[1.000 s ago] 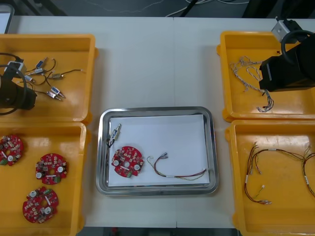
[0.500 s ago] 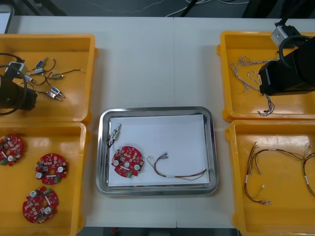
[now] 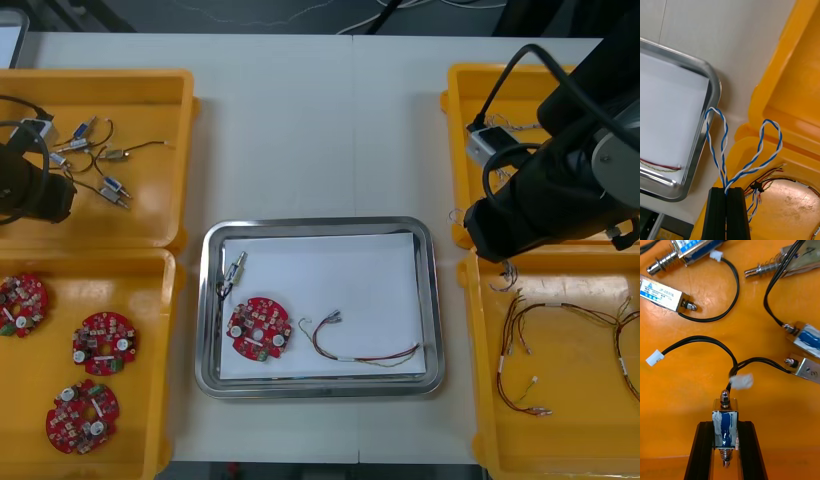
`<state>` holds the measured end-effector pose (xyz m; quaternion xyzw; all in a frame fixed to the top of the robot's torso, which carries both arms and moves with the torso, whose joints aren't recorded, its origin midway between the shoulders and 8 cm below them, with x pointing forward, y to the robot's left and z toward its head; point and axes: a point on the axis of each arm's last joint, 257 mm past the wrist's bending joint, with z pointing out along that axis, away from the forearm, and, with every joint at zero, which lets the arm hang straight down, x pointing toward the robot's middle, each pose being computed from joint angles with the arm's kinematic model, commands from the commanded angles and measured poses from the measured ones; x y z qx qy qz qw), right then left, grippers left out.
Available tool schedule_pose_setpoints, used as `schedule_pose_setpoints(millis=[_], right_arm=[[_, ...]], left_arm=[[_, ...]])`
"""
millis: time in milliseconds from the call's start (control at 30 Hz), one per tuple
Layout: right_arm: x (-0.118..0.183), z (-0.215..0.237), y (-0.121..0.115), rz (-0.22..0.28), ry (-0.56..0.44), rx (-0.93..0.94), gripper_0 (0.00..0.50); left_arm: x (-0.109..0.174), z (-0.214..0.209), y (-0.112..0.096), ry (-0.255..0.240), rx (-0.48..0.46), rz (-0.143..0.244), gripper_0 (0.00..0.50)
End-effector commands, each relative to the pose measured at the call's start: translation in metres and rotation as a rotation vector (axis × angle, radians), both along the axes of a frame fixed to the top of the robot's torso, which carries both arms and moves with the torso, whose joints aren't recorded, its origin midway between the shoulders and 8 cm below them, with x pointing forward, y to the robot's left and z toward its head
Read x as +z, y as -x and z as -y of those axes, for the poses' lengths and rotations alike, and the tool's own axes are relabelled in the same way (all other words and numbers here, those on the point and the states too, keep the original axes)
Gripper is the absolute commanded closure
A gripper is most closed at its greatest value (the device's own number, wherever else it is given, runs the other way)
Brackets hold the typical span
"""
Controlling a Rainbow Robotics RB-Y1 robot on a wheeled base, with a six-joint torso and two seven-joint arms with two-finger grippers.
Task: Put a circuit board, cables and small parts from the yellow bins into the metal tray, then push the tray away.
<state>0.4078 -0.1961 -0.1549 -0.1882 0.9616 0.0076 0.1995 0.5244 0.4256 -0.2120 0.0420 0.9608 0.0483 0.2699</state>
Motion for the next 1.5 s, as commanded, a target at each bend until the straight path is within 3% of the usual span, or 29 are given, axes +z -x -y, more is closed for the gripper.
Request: schedule_pose_setpoints(millis=[33,367,733,933,1067,1500], right_arm=[[-0.013,-0.018,0.014,0.012,0.045,0.077,0.5],[-0.04,-0.068,0.014,0.101,0.052,0.207,0.5],[-0.057,-0.12,0.017,0.165,0.024,0.356,0.5],[-0.064,-0.151,0.004,0.188,0.014,0.413,0.5],[-0.069,-0.162,-0.006,0.195,0.064,0.49,0.5],[-0.08,-0.157,-0.039,0.248,0.19,0.687,0.5]], left_arm=[[0.054,-0.004,-0.006,-0.01,-0.006,0.073,0.5],[0.072,0.01,0.014,0.013,-0.003,0.043,0.5],[0.075,0.028,0.031,0.035,-0.021,0.003,0.5],[0.074,0.034,0.033,0.056,-0.027,-0.006,0.5],[0.074,0.034,0.033,0.06,-0.023,-0.006,0.5],[0.067,0.036,0.041,0.063,-0.016,-0.011,0.5]])
